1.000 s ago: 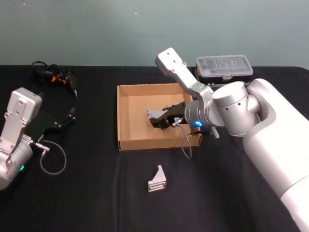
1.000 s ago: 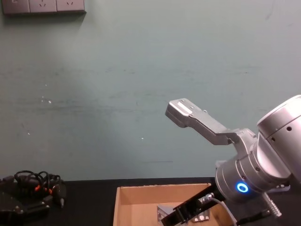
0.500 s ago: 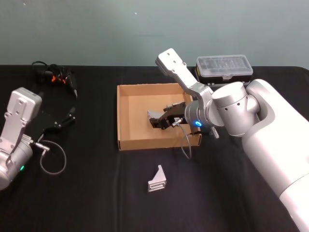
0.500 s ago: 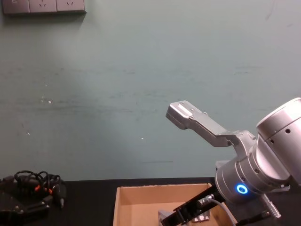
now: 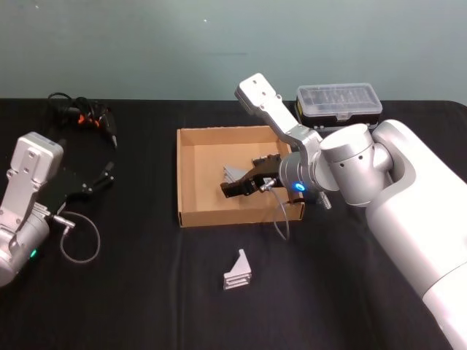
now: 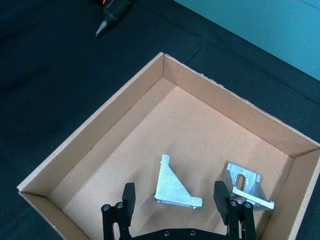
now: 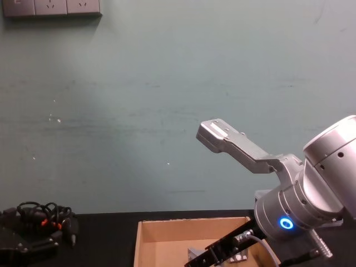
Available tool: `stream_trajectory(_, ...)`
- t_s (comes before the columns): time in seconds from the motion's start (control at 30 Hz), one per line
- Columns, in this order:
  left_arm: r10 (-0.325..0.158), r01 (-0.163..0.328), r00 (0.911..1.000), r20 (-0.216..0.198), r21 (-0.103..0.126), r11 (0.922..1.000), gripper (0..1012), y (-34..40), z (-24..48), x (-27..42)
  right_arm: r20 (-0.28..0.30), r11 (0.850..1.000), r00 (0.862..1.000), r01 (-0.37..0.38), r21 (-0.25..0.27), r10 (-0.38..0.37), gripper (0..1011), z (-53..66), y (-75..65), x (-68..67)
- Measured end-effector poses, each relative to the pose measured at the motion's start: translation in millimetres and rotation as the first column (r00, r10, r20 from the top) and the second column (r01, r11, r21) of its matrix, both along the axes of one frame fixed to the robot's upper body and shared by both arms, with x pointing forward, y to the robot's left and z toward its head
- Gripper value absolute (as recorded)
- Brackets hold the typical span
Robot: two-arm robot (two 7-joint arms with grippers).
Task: Use one hand to pick up the angle iron from the table and place it into the box.
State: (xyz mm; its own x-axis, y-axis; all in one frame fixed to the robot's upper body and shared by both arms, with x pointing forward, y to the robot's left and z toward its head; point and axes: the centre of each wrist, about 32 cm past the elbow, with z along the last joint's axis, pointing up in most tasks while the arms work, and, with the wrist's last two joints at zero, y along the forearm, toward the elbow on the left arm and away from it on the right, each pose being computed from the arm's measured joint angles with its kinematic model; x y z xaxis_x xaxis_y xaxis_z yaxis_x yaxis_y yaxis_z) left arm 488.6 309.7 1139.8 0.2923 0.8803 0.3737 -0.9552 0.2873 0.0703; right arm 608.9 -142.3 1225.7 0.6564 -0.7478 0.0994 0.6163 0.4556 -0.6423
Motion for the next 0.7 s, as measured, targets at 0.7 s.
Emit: stream_trajectory(0.7, 0.000, 0.000, 1.0000, 0.000, 0.000, 1.0000, 1011, 0.0, 0.0, 0.0, 0.054, 0.999, 0.998, -0.015, 0.034, 0.013, 1003, 9.6, -9.1, -20.1)
